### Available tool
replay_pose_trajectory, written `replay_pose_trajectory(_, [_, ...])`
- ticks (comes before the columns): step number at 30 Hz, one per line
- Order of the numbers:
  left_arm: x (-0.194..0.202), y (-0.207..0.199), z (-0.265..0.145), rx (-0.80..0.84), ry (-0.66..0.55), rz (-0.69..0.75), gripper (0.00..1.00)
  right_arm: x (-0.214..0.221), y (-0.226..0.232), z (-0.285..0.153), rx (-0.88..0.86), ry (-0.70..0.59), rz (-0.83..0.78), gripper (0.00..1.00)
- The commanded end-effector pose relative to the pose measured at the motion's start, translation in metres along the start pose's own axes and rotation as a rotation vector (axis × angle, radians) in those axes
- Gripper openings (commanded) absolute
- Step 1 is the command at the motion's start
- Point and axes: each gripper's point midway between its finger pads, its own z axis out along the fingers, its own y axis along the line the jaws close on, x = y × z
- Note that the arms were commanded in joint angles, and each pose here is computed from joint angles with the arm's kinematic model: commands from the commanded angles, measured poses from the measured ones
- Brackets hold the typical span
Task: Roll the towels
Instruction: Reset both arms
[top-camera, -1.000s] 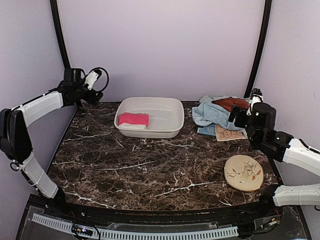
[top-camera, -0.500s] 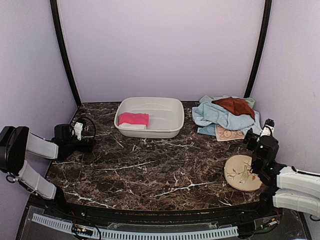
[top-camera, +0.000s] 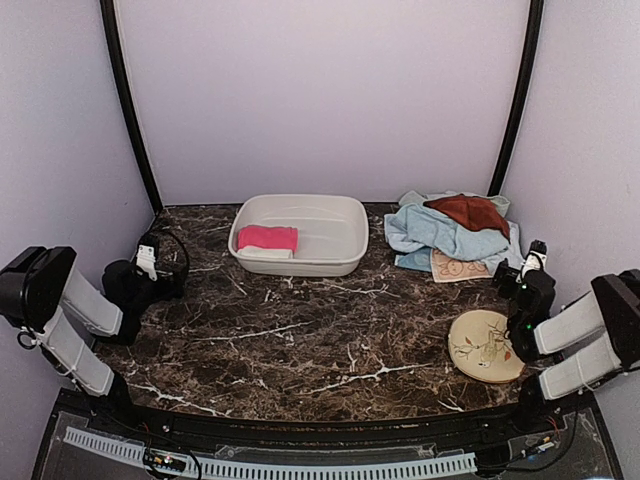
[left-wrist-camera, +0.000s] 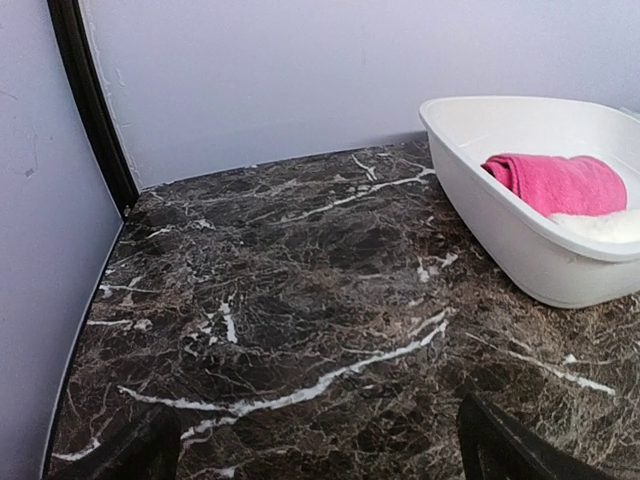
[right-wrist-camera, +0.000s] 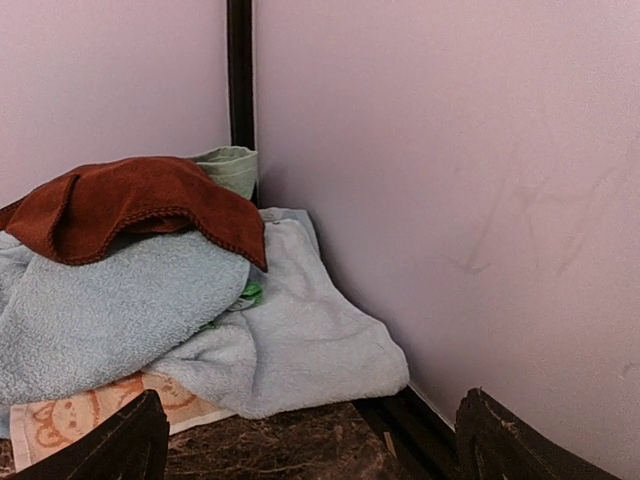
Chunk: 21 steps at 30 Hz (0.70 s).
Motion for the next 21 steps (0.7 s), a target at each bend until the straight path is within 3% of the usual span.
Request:
replay_pose_trajectory(1, [-0.028,0.019,0.006,-0.089,-0.076,-0.033,0.99,-0.021,0.05,0.019,-0.266,-0.089,-0.014,1.0])
replay_pose_trajectory(3, [-0.028,0.018,0.006,-0.087,-0.08,-0.03,0.99,-0.02,0.068,0.019,-0.378,-0.121,-0.039,1.0])
replay_pose_trajectory(8, [-0.028,0.019,0.006,-0.088,-0.081,-0.03,0.99,-0.009,0.06,0.039,-0.336,-0.019,-0.008,1.0])
replay_pose_trajectory(21, [-0.028,0.019,0.006,-0.089,-0.085,-0.03,0.99,-0.011,0.061,0.04,-0.34,-0.033,-0.005,1.0])
